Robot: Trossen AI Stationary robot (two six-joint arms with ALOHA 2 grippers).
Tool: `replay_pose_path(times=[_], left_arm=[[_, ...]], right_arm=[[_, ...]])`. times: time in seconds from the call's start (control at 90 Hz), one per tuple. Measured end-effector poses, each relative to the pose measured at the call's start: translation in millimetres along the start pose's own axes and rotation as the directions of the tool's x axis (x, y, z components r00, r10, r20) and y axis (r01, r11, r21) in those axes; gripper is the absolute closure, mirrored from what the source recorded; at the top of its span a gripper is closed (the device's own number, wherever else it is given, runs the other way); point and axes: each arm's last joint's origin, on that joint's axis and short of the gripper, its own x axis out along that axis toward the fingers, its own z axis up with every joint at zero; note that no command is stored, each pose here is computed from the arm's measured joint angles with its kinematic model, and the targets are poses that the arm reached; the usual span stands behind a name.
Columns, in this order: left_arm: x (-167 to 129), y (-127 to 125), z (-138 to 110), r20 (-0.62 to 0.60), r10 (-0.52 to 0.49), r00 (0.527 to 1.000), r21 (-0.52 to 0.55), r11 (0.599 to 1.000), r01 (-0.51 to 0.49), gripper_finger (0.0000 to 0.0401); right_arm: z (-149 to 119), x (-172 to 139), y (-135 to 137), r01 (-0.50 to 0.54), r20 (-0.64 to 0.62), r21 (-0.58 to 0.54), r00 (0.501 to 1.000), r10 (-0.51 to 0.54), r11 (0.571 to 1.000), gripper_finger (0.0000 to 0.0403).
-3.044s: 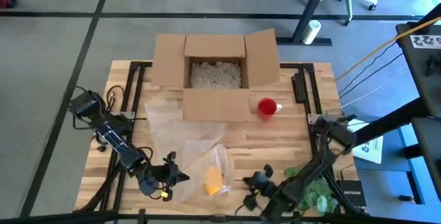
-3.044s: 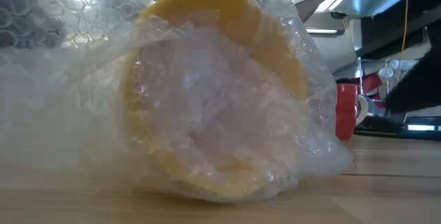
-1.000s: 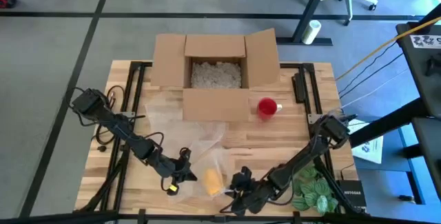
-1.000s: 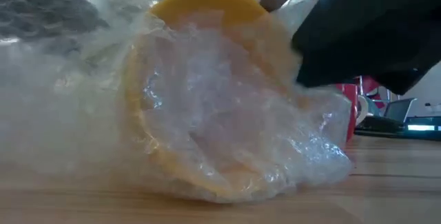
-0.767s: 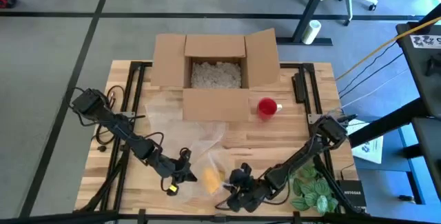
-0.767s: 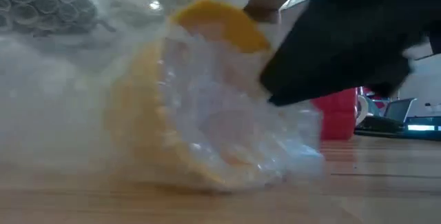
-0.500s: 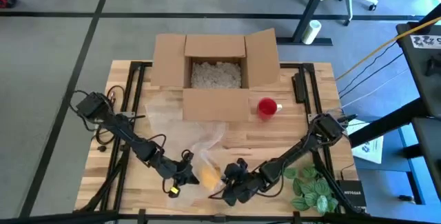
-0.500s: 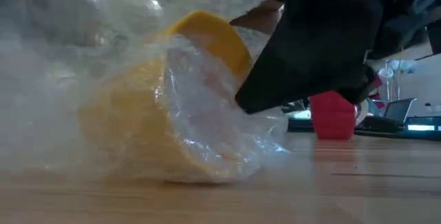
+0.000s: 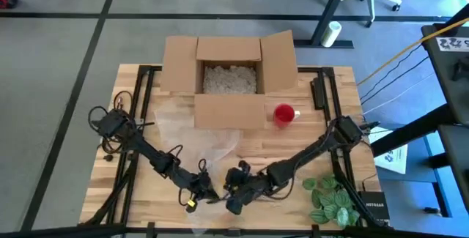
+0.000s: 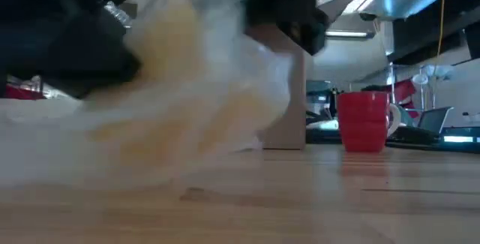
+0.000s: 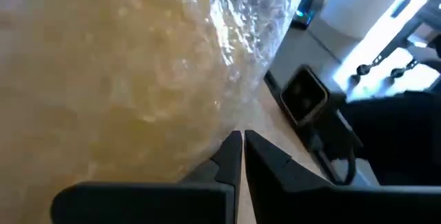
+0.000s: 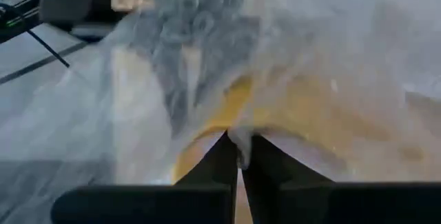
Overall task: Wrap mug
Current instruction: Wrap the yellow mug using the bubble wrap
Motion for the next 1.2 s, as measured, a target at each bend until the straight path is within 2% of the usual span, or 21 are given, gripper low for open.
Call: replay_pose_path(times=[0.089,0.189,0.311,0.433,0.622,0.844,0.989,1.2], left_arm=[[3.2,4.4,12.3,0.077,0.006,0.997,0.026,1.000,-0.008,0.0401],[5.8,8.1,19.8,0.099,0.012,0.995,0.029,0.999,-0.015,0.0401],[4.2,8.6,19.5,0.073,-0.006,0.997,-0.017,1.000,0.007,0.0401],[-2.6,2.9,16.7,-0.019,-0.013,1.000,-0.045,0.999,0.012,0.0401],[-27.1,-18.1,41.4,-0.036,-0.039,0.999,0.009,0.999,0.039,0.0401],[-71.5,-36.4,56.3,-0.137,0.104,0.985,0.015,0.995,-0.103,0.0401],[-91.7,-48.2,49.2,-0.205,0.176,0.963,-0.009,0.983,-0.182,0.0401],[-101.0,-60.2,36.6,-0.227,0.237,0.945,-0.029,0.968,-0.250,0.0401]], right_arm=[[10.6,1.9,-6.9,-0.009,-0.048,0.016,0.999,0.010,1.000,0.0402],[18.1,5.5,-16.8,-0.018,-0.088,0.041,0.996,0.021,0.999,0.0403],[23.7,8.0,-23.0,-0.042,-0.116,0.066,0.992,0.049,0.997,0.0403],[25.0,8.5,-23.8,-0.056,-0.124,0.066,0.990,0.064,0.996,0.0403],[25.5,8.6,-23.1,-0.083,-0.135,0.069,0.987,0.091,0.994,0.0403],[32.7,10.7,-26.8,-0.108,-0.118,0.089,0.986,0.118,0.990,0.0403],[42.9,13.3,-32.0,-0.147,-0.089,0.110,0.984,0.157,0.983,0.0403],[50.1,15.5,-35.9,-0.190,-0.075,0.103,0.977,0.198,0.976,0.0403]])
